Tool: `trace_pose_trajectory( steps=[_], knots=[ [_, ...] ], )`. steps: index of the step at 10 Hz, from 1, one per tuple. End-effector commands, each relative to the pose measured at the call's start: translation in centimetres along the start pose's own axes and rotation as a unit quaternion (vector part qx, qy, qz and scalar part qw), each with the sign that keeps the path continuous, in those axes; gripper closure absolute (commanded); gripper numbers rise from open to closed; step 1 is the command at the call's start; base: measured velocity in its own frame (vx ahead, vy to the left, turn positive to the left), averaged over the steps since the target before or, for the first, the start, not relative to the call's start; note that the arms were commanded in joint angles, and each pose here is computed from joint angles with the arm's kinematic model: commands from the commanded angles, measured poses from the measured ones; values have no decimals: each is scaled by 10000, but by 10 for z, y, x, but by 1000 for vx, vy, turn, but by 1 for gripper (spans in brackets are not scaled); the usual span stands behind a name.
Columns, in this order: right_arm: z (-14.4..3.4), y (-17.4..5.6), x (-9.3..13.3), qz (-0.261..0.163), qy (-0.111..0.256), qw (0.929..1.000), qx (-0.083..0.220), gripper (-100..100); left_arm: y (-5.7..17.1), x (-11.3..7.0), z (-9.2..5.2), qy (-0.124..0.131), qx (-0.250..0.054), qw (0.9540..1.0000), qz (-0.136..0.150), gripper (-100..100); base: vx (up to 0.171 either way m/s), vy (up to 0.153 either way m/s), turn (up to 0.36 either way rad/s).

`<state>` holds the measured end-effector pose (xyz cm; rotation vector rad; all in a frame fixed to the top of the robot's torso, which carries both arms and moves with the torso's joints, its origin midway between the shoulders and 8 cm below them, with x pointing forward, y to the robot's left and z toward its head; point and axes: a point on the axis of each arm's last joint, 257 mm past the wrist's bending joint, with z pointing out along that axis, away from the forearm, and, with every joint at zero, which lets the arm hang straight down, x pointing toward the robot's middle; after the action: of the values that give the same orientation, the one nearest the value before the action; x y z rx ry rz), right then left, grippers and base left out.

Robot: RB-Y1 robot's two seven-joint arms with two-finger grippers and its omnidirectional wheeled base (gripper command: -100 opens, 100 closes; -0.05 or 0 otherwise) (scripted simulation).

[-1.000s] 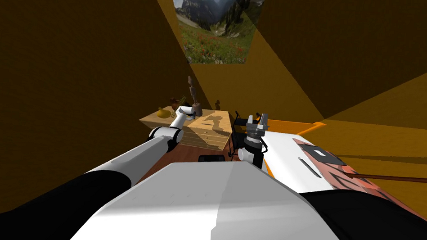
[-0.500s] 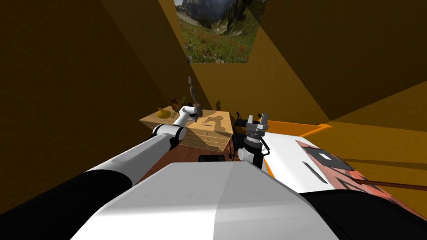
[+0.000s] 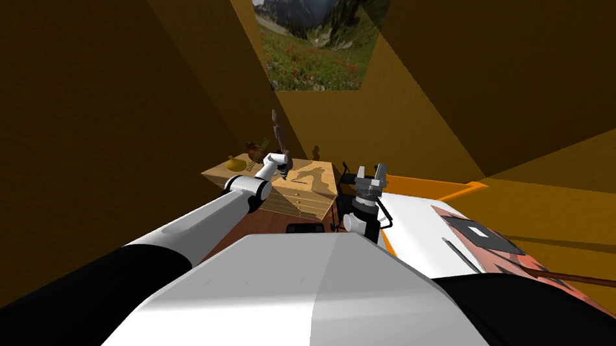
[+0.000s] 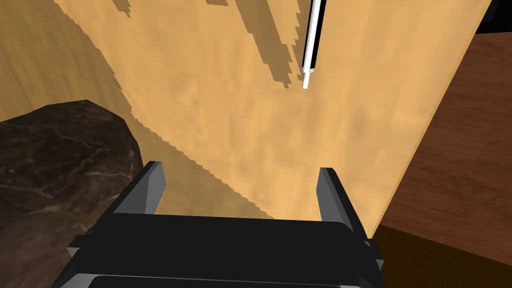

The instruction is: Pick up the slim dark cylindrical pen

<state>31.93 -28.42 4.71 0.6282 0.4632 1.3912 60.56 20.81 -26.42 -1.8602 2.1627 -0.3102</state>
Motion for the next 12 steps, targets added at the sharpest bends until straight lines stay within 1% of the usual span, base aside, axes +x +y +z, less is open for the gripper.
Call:
trace_pose_trajectory(
  steps=[1, 3, 4, 6, 8, 9, 10, 11, 12],
  knots=[
    [0, 0, 0, 0, 0, 10000, 0, 0, 20, 18, 4, 92, -403, 9991, 136, -100, 69, -13, 59],
    [0, 0, 0, 0, 0, 10000, 0, 0, 22, 18, 4, 93, -433, 9989, 136, -100, 42, -6, 7],
    [0, 0, 0, 0, 0, 10000, 0, 0, 34, 30, 5, 144, -675, 9974, 224, -100, 32, 3, 37],
    [0, 0, 0, 0, 0, 10000, 0, 0, 34, 30, 5, 144, -675, 9974, 224, -100, 23, -5, 6],
    [0, 0, 0, 0, 0, 10000, 0, 0, 55, 48, 7, 222, -1068, 9933, 376, -100, 37, -10, 36],
    [0, 0, 0, 0, 0, 10000, 0, 0, 55, 48, 7, 222, -1068, 9933, 376, -100, 41, -13, 12],
    [0, 0, 0, 0, 0, 10000, 0, 0, 63, 54, 7, 249, -1216, 9913, 436, -100, 44, -8, 18],
    [0, 0, 0, 0, 0, 10000, 0, 0, 63, 54, 7, 249, -1216, 9913, 436, -100, 35, -3, 12],
    [0, 0, 0, 0, 0, 10000, 0, 0, 76, 63, 7, 285, -1436, 9878, 526, -100, 37, -8, 35]
  ],
)
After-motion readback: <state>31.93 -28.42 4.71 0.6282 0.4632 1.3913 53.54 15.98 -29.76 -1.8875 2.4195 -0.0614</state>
